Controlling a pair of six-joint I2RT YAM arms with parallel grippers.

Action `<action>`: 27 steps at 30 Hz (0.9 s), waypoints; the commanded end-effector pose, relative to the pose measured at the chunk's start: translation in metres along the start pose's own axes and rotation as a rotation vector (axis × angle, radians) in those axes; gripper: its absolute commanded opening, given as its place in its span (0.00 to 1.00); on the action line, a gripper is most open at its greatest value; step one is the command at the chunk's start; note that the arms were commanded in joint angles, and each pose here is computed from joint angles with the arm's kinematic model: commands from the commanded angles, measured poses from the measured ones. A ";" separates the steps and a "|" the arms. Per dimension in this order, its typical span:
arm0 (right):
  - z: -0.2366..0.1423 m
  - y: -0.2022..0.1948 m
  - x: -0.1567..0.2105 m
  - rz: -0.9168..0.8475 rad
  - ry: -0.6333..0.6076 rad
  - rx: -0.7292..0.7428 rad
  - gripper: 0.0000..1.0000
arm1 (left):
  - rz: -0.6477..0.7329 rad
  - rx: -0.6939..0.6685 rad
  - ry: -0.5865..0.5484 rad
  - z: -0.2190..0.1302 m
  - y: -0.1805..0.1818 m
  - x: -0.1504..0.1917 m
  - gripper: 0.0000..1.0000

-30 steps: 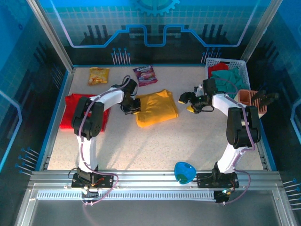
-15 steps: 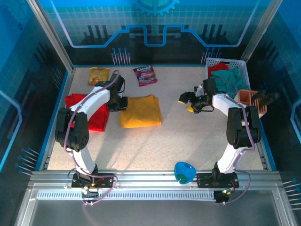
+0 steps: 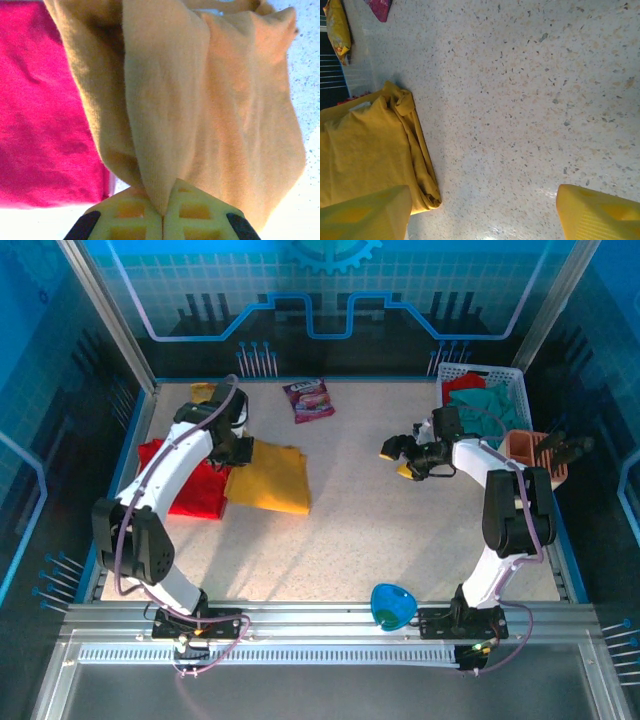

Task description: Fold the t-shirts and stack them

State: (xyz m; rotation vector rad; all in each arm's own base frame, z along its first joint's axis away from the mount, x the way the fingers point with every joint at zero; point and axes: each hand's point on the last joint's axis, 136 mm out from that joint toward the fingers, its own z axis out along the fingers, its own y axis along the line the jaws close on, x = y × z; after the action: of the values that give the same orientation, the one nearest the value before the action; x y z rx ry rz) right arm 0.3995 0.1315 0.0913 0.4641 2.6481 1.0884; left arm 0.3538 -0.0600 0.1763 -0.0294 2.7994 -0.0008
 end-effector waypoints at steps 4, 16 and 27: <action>-0.012 0.013 0.006 -0.017 0.017 -0.023 0.77 | 0.079 -0.099 -0.083 -0.048 0.028 -0.007 0.00; -0.009 0.016 0.021 -0.023 0.058 -0.016 0.77 | 0.154 -0.151 -0.185 -0.096 0.049 -0.019 0.00; -0.009 0.021 0.027 -0.033 0.072 -0.012 0.77 | 0.155 -0.204 -0.223 -0.117 0.067 -0.018 0.00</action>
State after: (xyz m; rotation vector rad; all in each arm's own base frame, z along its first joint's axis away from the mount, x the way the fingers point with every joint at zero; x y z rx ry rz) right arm 0.3821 0.1420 0.0959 0.4456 2.7018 1.1023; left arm 0.3357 -0.0041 0.2633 0.1416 2.6364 0.2602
